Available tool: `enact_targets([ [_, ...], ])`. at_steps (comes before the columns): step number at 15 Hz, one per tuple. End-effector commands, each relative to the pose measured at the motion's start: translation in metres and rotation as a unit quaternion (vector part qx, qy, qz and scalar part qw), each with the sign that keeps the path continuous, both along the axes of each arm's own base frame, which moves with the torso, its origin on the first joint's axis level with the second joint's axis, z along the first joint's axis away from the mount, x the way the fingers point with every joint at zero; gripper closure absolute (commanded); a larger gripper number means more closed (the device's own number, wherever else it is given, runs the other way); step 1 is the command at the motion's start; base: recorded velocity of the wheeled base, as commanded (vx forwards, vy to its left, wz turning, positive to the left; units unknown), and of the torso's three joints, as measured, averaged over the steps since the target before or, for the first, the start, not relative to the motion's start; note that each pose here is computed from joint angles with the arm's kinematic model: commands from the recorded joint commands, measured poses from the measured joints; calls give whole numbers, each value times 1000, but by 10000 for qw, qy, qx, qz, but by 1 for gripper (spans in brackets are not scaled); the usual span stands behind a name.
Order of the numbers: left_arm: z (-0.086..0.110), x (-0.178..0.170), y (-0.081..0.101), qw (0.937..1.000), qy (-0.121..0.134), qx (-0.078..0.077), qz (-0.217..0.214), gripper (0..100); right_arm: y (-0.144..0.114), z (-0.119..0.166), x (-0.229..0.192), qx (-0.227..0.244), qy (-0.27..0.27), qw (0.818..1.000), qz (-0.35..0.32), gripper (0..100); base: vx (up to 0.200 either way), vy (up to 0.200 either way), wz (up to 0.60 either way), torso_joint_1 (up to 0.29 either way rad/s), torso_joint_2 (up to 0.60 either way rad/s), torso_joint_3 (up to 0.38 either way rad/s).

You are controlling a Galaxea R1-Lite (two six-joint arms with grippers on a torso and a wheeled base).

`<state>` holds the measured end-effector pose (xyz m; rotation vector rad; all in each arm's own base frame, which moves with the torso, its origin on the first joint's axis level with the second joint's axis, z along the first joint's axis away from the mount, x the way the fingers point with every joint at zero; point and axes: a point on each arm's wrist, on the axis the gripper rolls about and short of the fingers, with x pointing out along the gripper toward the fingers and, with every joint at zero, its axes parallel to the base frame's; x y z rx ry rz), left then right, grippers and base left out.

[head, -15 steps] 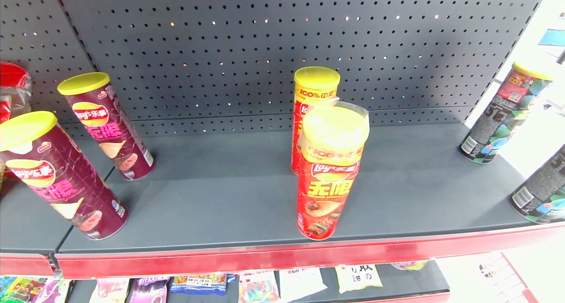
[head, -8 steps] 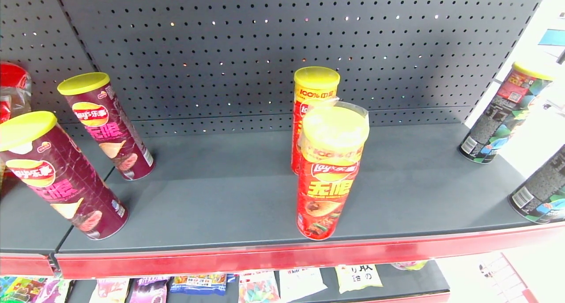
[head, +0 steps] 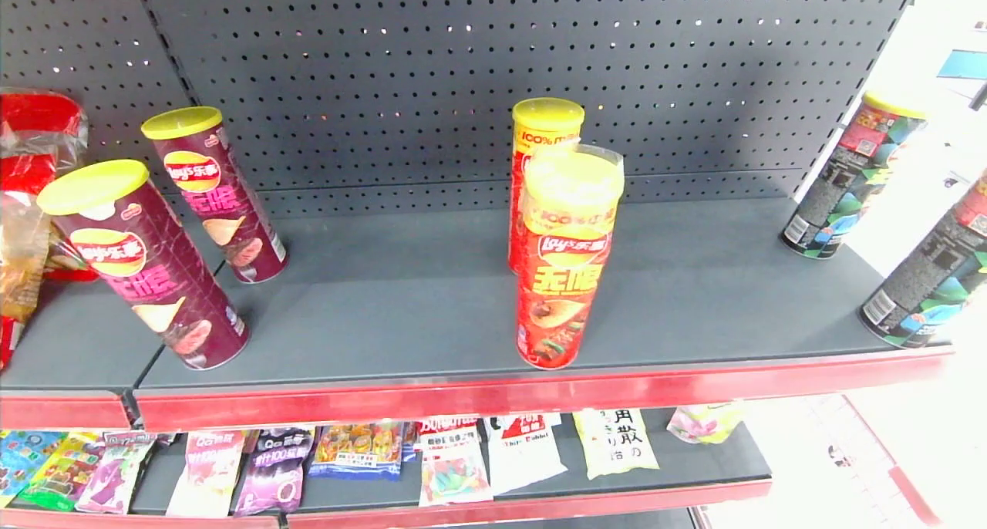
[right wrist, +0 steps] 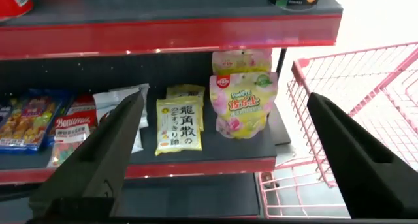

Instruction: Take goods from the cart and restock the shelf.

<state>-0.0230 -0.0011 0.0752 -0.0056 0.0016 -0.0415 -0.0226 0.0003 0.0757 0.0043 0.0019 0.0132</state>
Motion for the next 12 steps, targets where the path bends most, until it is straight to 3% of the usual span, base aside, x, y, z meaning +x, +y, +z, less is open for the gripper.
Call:
enact_targets([
  [1,0,0,0,10000,8,-3,0,0,0,0,0,2,-17,10000,3,0,-200,0,0,7,2,2],
  [12,0,0,0,10000,8,-3,0,0,0,0,0,-6,-17,10000,-5,0,0,0,55,1,0,1],
])
